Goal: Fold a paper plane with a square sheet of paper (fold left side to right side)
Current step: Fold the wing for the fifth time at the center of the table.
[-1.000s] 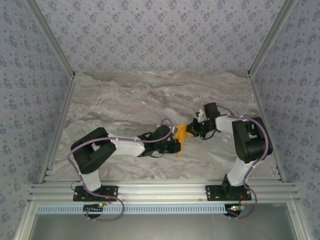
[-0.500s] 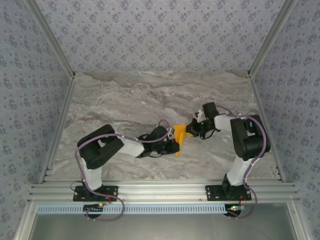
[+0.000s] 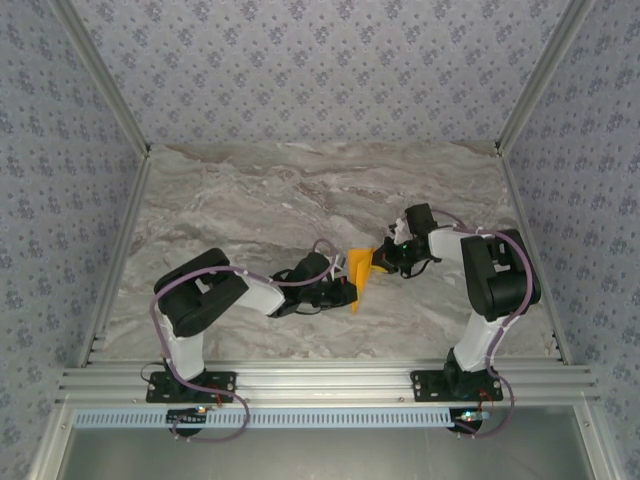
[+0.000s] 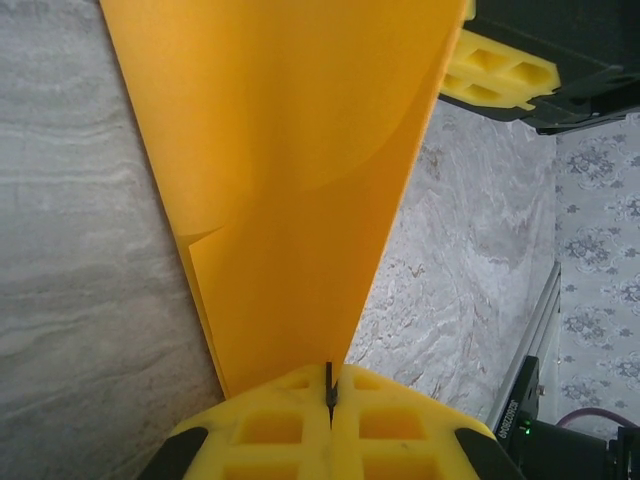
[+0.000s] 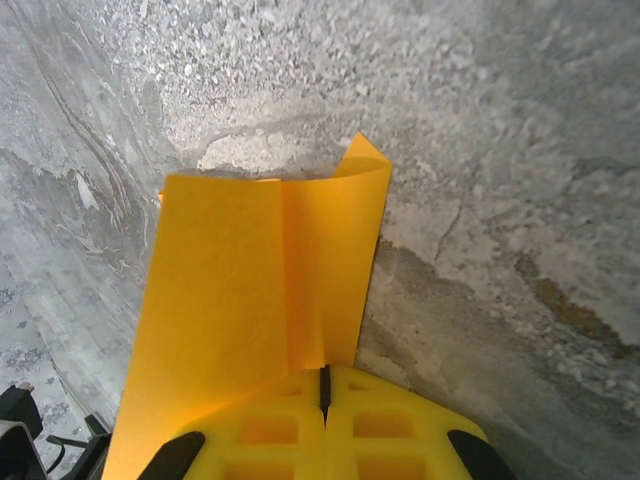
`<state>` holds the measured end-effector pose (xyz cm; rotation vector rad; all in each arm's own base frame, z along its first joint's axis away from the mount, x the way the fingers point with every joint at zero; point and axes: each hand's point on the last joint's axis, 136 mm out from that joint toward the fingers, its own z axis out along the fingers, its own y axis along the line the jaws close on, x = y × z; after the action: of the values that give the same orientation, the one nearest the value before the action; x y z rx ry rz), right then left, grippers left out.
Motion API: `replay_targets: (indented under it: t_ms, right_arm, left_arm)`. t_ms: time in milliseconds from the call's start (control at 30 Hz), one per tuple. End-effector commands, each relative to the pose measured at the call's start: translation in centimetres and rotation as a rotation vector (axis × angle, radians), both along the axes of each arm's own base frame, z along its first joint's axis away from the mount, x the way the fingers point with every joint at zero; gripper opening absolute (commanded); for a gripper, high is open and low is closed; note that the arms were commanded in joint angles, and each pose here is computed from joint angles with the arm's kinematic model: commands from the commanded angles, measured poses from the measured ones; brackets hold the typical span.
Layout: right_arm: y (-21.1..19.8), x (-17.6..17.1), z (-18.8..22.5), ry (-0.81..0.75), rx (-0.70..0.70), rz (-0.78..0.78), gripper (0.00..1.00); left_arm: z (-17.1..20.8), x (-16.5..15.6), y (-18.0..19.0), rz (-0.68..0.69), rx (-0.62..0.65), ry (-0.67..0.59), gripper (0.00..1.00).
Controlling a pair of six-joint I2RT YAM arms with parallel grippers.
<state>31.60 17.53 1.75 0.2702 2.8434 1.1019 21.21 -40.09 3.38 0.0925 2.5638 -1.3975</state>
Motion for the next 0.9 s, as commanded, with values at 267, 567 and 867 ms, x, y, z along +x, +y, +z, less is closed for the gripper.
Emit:
replay_targets:
  t_ms: [267, 567, 867]
  right_arm:
    - [0.3, 0.2, 2.4, -0.079, 0.036, 0.041, 0.06]
    - [1.4, -0.9, 5.6, -0.174, 0.142, 0.070, 0.08]
    - [4.0, -1.6, 5.1, -0.160, 0.186, 0.127, 0.08]
  left_arm:
    - [-0.2, 0.4, 0.2, 0.014, -0.050, 0.011, 0.02]
    - [0.0, 0.3, 0.1, 0.016, -0.060, 0.011, 0.02]
    - [0.0, 0.4, 0.2, 0.019, -0.063, 0.015, 0.01]
